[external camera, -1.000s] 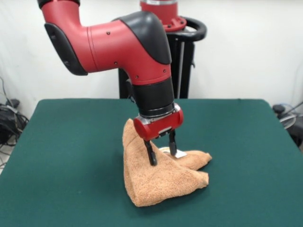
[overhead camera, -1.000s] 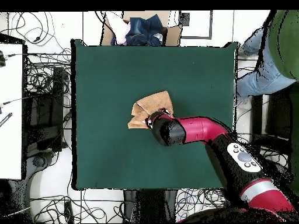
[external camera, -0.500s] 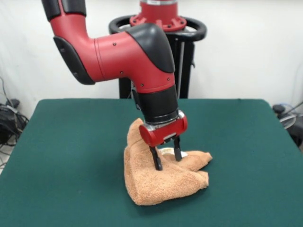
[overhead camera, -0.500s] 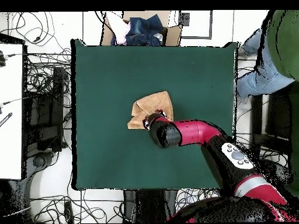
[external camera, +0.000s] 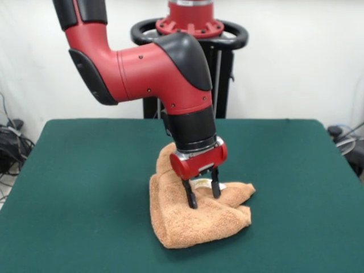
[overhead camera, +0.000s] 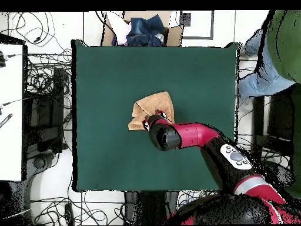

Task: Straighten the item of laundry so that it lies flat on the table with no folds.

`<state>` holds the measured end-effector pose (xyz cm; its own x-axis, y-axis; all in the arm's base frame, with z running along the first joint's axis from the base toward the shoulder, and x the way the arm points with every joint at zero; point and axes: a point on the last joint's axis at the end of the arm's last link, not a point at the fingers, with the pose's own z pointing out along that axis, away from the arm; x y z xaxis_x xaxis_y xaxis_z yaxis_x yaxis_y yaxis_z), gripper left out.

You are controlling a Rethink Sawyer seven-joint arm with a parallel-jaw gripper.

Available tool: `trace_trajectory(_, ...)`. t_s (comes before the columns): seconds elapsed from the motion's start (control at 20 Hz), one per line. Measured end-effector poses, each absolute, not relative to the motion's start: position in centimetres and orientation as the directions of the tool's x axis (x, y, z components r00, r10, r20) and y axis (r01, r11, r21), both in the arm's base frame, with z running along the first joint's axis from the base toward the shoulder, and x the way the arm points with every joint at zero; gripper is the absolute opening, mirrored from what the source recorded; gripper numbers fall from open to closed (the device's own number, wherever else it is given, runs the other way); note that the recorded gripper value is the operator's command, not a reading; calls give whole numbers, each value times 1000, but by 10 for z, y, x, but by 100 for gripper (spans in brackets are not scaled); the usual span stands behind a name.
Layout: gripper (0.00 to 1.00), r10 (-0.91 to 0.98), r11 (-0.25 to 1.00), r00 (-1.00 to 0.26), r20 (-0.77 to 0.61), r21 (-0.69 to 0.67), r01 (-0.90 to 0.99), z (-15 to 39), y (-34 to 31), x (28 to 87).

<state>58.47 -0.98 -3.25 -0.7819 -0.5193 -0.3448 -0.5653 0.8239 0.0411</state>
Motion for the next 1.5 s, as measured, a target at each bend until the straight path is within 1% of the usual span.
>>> trace_trajectory(0.15, 100, -520, 824, -782, -344, 41, -566, -32, -9, 585)
trace_trajectory(0.2, 0, -521, 824, -781, -344, 38, -566, -32, -10, 585)
trace_trajectory(1.0, 0, -529, 819, -774, -348, 30, -573, -30, -4, 587)
trace_trajectory(1.25, 0, -547, 815, -770, -328, 2, -579, -23, -3, 588)
trace_trajectory(1.4, 0, -563, 809, -761, -323, -26, -587, -10, 4, 593)
trace_trajectory(1.45, 100, -569, 805, -755, -325, -37, -592, -3, 7, 596)
trace_trajectory(1.5, 100, -570, 805, -755, -325, -37, -592, -3, 8, 596)
